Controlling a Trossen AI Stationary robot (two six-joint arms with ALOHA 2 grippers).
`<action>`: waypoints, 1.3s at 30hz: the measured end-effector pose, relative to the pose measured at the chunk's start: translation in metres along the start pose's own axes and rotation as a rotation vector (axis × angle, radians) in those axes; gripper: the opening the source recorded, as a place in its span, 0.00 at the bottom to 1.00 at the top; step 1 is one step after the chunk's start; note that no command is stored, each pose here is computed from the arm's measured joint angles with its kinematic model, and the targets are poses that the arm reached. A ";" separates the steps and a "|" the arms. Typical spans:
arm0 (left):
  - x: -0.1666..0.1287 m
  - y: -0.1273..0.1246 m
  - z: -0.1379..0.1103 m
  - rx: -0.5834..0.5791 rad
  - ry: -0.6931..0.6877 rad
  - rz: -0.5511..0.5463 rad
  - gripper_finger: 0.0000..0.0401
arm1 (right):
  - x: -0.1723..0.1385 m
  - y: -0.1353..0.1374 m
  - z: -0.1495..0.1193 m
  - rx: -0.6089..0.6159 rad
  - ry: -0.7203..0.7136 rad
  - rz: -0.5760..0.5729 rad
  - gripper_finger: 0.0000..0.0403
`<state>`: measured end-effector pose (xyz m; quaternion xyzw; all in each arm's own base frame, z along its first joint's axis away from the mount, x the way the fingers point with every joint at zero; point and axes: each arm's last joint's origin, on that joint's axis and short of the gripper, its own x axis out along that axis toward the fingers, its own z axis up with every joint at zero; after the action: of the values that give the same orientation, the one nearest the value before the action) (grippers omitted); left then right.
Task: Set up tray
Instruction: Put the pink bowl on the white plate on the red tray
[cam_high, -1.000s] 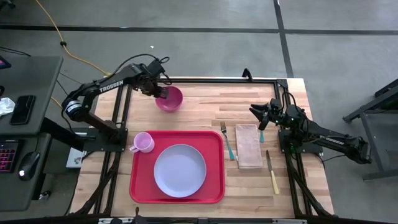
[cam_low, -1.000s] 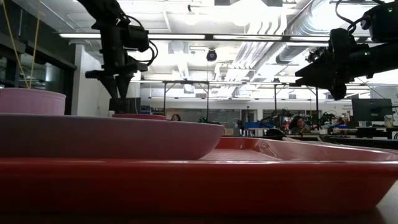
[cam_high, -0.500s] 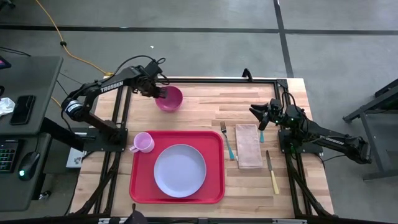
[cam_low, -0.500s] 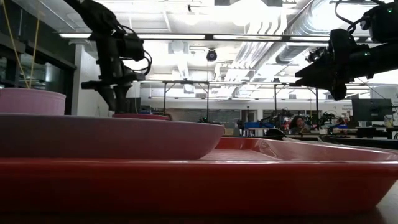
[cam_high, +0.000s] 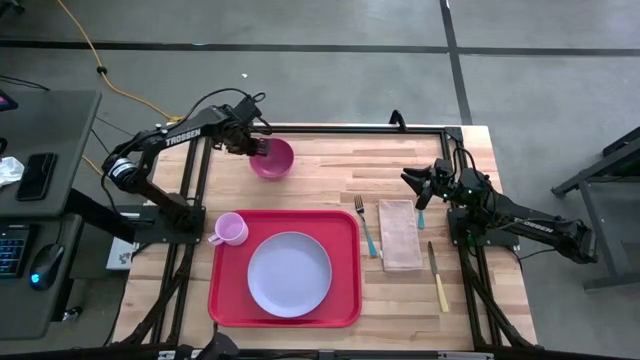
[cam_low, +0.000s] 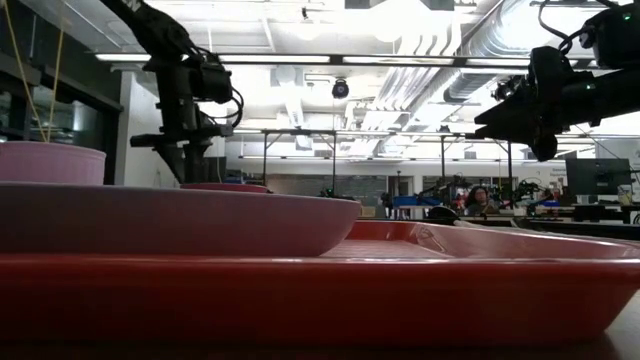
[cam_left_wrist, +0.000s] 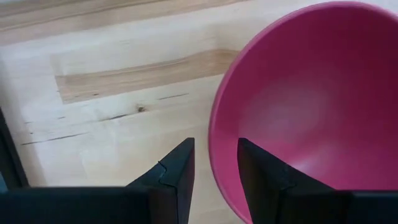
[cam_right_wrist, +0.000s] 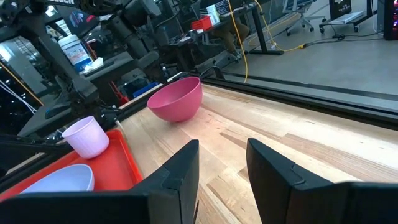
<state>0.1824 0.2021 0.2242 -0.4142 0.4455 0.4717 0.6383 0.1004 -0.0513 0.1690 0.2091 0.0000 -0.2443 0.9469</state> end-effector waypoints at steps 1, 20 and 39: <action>0.002 0.000 0.001 -0.002 0.003 0.005 0.38 | 0.000 0.000 0.000 0.000 0.000 0.000 0.28; 0.032 -0.005 0.006 -0.018 0.063 0.032 0.37 | 0.000 0.000 0.000 0.000 0.001 0.003 0.28; 0.031 -0.005 0.007 0.005 0.051 0.037 0.07 | 0.000 0.000 0.000 0.000 0.001 0.003 0.28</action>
<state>0.1936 0.2145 0.1972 -0.4161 0.4705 0.4718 0.6188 0.1004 -0.0512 0.1690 0.2093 0.0004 -0.2428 0.9472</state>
